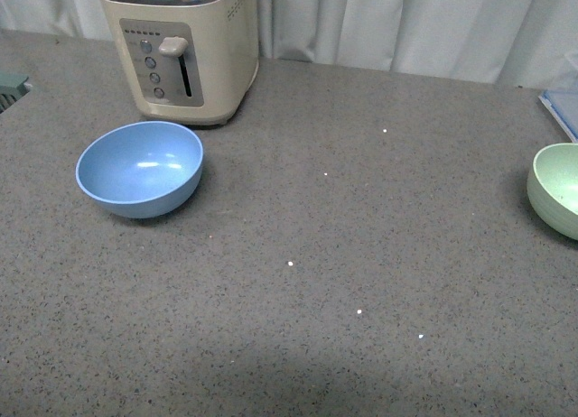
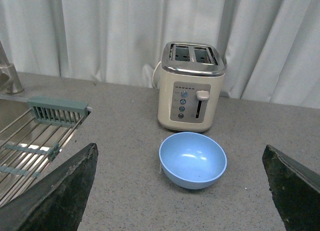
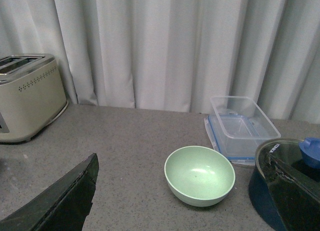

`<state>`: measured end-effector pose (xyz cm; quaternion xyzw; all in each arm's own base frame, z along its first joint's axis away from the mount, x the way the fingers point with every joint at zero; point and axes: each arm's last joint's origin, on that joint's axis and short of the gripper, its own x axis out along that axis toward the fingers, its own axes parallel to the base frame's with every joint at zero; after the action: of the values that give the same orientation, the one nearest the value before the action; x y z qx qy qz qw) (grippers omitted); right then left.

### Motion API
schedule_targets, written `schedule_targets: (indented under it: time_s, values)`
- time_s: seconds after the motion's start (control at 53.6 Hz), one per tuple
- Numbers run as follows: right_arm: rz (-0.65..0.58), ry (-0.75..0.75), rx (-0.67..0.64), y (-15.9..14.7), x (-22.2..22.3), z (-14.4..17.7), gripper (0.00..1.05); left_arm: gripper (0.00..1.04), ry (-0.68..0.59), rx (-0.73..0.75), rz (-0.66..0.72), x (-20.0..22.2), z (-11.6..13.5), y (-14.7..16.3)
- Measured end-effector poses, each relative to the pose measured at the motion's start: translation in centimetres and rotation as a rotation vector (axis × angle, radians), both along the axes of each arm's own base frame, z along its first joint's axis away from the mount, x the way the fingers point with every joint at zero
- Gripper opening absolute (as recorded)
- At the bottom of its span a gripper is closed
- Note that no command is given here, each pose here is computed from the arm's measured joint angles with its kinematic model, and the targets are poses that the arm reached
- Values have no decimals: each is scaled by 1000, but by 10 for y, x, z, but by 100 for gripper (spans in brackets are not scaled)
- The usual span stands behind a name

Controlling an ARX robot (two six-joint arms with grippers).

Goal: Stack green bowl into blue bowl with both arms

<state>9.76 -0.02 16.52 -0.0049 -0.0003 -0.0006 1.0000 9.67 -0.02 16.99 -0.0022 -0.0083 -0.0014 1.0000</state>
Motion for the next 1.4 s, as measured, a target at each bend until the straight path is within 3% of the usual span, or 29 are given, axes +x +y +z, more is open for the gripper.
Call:
schedule_targets:
  time_s: [0.895,0.933,0.989,1.119,1.25,1.399]
  values:
    - [0,0,0,0,0,0,96,98,2,-1,-3,0,0,0]
    - [0,0,0,0,0,0,96,98,100,-31,-76,2,-3,0]
    - [2,0,0,0,0,0,96,98,186,-76,-68,11,-6,1]
    - [0,0,0,0,0,0,96,98,267,-153,-25,34,-2,-6]
    - [0,0,0,0,0,0,96,98,340,-222,-81,77,3,-35]
    - [0,0,0,0,0,0,96,98,476,-293,-72,133,-12,-64]
